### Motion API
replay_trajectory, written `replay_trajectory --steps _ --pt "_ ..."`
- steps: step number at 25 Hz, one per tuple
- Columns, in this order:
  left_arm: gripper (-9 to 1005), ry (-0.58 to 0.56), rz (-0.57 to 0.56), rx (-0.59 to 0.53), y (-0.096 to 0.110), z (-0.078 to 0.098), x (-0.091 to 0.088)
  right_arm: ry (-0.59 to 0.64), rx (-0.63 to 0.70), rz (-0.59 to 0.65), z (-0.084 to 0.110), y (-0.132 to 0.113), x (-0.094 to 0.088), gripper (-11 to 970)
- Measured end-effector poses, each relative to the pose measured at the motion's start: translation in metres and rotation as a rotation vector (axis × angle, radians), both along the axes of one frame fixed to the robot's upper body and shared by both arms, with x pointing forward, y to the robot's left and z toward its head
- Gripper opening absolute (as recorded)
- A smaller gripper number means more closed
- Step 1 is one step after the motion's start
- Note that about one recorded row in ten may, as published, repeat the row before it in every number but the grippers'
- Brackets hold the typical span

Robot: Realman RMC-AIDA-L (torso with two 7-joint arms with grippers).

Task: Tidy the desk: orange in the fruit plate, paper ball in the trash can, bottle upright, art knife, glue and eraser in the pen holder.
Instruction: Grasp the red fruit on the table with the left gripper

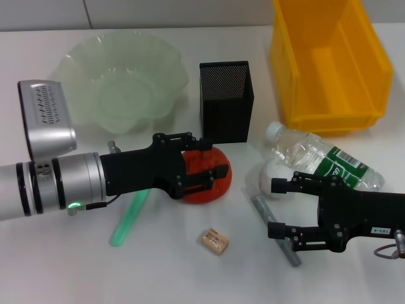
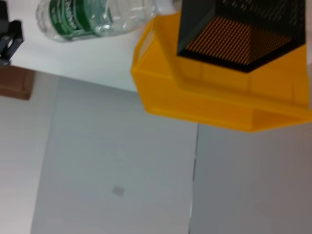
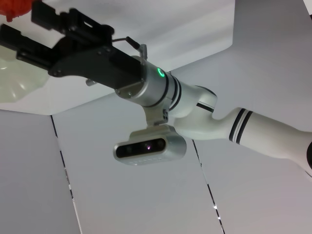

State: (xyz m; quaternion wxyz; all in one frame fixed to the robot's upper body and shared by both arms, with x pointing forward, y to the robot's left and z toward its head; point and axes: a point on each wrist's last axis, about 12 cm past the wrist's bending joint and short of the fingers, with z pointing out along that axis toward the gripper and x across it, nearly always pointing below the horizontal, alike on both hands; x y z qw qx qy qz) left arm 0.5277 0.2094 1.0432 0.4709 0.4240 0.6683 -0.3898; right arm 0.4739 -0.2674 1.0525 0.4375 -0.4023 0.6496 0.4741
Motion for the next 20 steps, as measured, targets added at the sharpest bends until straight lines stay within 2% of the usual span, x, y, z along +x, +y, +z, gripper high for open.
replay_trajectory --steps 14,20 --pt "726 0.007 0.041 0.049 0.001 -0.006 0.005 -0.013 -0.002 0.003 0.000 0.000 0.000 828" --pt "719 0.015 0.026 0.110 -0.002 -0.013 0.003 -0.017 -0.009 0.000 0.000 0.001 0.003 829"
